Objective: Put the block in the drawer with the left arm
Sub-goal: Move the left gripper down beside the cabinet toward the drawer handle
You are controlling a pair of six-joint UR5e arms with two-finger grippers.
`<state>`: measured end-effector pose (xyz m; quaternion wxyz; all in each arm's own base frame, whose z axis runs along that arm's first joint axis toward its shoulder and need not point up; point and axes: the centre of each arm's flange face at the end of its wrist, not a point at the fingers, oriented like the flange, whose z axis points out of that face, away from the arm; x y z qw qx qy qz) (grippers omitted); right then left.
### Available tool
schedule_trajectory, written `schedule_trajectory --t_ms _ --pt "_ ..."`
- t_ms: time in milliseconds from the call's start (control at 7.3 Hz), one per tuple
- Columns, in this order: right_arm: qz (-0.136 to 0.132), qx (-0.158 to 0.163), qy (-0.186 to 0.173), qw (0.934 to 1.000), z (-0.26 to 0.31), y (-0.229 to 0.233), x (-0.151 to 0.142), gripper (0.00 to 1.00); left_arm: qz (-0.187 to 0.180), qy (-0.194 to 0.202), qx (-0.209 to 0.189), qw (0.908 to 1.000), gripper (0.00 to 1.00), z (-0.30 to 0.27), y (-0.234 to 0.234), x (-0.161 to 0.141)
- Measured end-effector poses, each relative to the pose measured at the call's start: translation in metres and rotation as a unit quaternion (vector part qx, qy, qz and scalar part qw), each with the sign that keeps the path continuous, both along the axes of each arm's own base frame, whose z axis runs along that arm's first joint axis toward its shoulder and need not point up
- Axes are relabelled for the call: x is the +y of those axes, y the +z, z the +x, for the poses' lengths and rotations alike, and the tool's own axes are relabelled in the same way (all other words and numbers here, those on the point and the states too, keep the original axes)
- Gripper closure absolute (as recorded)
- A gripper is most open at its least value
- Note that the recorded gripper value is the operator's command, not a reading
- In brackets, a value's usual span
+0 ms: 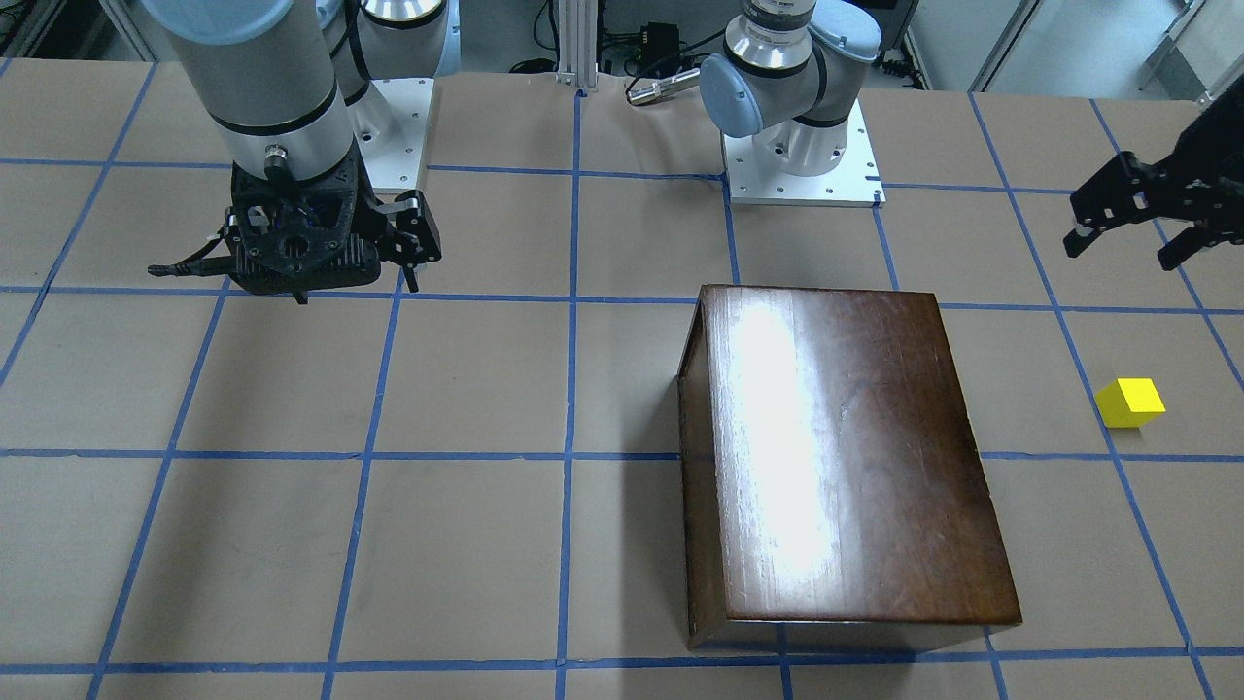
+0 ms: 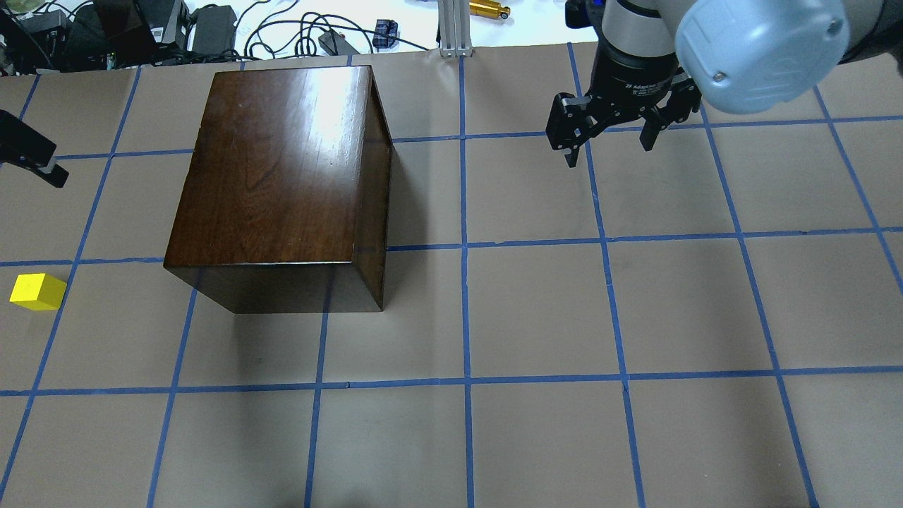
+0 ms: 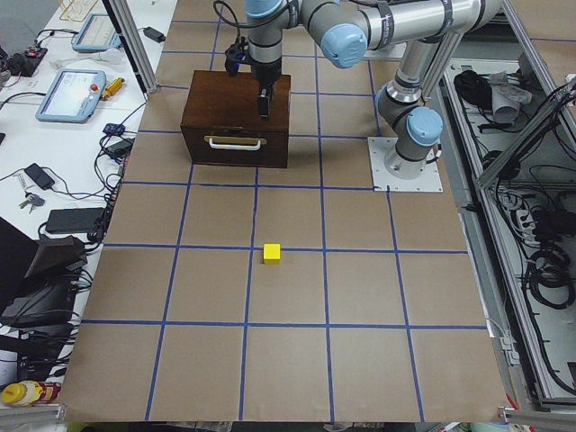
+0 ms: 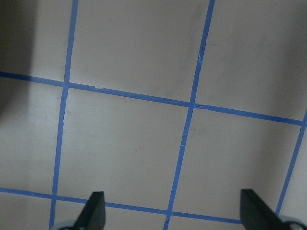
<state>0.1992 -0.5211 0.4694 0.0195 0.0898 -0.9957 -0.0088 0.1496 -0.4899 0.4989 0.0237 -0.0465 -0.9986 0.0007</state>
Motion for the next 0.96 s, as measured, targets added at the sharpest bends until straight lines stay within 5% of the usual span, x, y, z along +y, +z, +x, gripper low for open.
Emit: schedule_trajectory --t_ms 411,959 --pt "0.0 0.0 0.0 1.0 0.0 0.0 0.0 0.0 -0.005 0.006 0.034 0.9994 0.0 0.063 -0.024 -0.001" --pt "0.0 0.0 0.0 1.0 0.0 0.0 0.0 0.0 0.006 0.034 0.137 0.99 0.0 0.093 -0.11 -0.054"
